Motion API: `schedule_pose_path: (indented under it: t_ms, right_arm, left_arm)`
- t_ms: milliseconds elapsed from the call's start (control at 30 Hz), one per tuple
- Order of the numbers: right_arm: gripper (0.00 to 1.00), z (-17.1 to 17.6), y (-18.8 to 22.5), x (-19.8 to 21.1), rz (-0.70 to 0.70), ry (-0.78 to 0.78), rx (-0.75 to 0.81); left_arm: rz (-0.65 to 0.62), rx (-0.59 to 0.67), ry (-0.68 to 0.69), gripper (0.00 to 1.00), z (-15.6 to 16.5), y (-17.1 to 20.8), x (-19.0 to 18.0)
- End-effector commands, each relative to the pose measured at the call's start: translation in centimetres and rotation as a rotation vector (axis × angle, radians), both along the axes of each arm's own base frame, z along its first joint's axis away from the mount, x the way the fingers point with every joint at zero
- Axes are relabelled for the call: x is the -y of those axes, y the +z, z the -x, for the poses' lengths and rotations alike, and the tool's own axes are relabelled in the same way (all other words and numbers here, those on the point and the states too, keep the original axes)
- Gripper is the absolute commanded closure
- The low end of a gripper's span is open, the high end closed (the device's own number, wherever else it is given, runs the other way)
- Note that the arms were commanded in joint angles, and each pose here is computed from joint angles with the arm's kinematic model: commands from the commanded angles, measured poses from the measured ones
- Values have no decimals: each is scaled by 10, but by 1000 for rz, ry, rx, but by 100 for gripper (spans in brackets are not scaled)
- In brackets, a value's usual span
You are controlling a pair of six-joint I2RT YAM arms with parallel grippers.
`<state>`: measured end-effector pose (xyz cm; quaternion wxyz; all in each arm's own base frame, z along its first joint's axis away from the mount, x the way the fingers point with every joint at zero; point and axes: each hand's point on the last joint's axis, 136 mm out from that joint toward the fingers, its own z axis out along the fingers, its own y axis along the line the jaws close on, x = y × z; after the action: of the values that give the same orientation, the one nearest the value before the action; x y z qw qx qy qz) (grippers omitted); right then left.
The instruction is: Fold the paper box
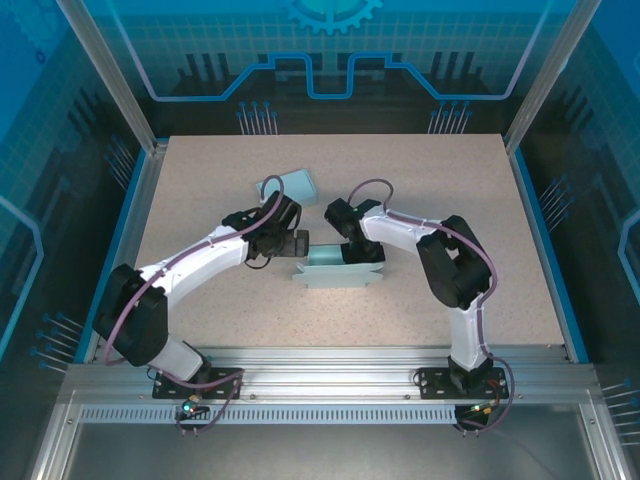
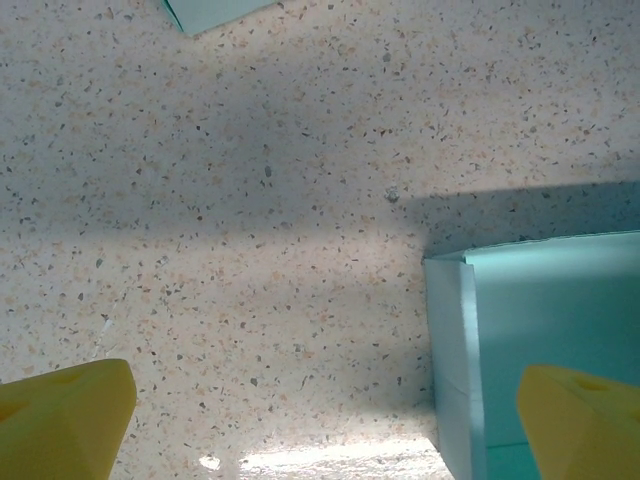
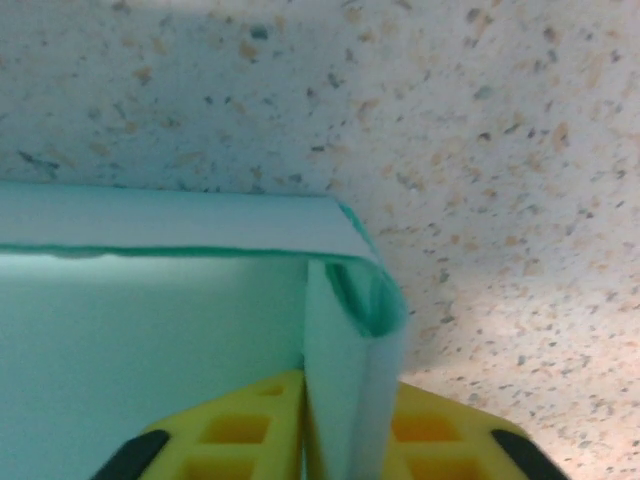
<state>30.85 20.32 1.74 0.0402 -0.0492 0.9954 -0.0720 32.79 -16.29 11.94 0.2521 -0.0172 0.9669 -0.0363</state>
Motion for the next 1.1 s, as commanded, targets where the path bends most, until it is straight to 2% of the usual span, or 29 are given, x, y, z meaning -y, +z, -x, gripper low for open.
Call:
schedule_pose_path:
  t_ms: [0,133,267,467,667,733,833,933,1067]
  right_arm:
    - [86,10,-10,20,168,35,-43]
    - [91,10,-12,41,376,63,-49]
    - [99,12,-25,44,456,80,-75]
    - [100,17,-41,43,574,115,-112]
    - [100,15,-41,34,541,140,-103]
    - [92,9,-33,29,512,162,-74]
    - [69,-3,-13,24,484,197,-29]
    - [53,-12,4,20,473,223,-4]
    - [42,-24,33,10,421,242,57]
  left_arm:
    - [5,60,9,1,-4,19,-5]
    - [-23,77,13,1,-5,22,-10]
    - [-72,96,36,1,-6,25,-21]
    - [-165,159,103,1,-6,37,-46]
    - [-194,175,109,1,-2,40,-54]
    - [-191,175,108,1,-1,40,-55]
    - [-187,179,109,1,1,42,-56]
    - [-170,184,103,1,3,45,-57]
    - [-133,172,89,3,3,42,-55]
